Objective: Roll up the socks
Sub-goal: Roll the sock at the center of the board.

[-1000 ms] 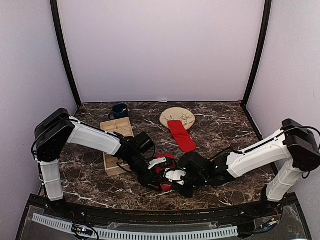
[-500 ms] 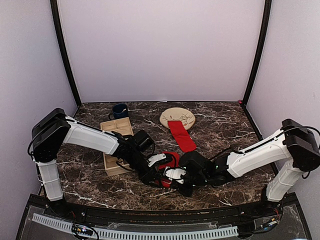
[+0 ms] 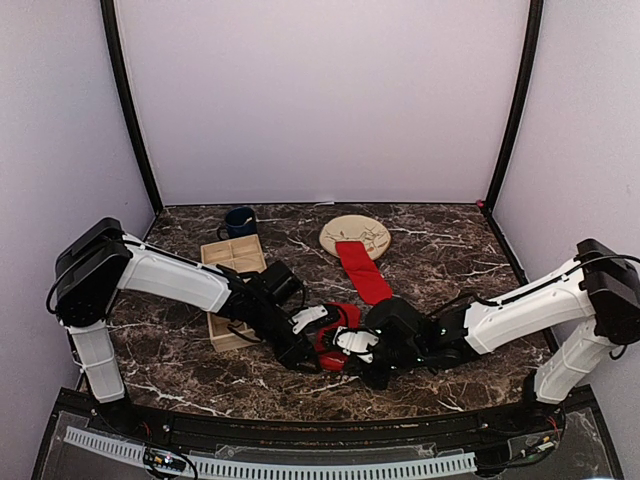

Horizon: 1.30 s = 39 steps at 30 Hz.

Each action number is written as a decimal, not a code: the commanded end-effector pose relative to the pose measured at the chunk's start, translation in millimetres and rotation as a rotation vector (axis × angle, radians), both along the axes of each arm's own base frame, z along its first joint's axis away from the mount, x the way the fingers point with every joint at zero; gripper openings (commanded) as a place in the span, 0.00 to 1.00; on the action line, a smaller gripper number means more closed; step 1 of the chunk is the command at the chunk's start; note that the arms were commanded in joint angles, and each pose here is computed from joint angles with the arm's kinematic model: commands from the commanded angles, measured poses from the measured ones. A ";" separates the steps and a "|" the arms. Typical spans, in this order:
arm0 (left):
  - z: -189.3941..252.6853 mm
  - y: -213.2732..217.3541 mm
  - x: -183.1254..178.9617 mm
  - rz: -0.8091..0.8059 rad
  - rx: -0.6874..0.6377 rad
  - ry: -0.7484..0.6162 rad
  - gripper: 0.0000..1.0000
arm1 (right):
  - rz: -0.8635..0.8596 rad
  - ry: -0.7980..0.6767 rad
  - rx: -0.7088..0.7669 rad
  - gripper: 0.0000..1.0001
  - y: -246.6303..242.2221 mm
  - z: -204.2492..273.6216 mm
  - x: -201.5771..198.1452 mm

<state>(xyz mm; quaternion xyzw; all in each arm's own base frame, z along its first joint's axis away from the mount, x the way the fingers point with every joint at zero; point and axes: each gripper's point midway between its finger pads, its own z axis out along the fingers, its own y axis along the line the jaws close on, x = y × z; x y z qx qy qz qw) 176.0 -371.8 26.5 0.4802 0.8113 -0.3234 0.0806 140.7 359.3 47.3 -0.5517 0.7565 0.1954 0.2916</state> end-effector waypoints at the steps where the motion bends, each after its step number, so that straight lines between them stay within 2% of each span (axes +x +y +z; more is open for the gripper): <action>1: -29.3 40.3 -7.1 0.066 0.178 0.030 0.49 | -0.026 0.017 0.003 0.00 -7.8 -0.1 1.3; 9: -13.8 30.5 -2.8 0.071 0.111 0.006 0.50 | -0.021 0.042 -0.011 0.00 -7.8 -6.8 -0.2; 16: -5.4 37.9 11.0 0.146 0.088 -0.032 0.50 | -0.023 0.060 -0.019 0.00 -10.3 -11.1 -1.8; 23: 19.9 34.2 12.6 0.153 -0.048 -0.080 0.51 | -0.011 0.086 -0.021 0.00 -6.1 -11.7 -2.2; 32: 52.3 24.9 2.6 0.116 -0.253 -0.132 0.49 | 0.019 0.201 -0.041 0.00 -2.7 -19.6 -5.5; 39: 59.2 21.6 -9.6 0.067 -0.313 -0.186 0.47 | 0.022 0.315 -0.009 0.00 -1.6 -9.7 -0.3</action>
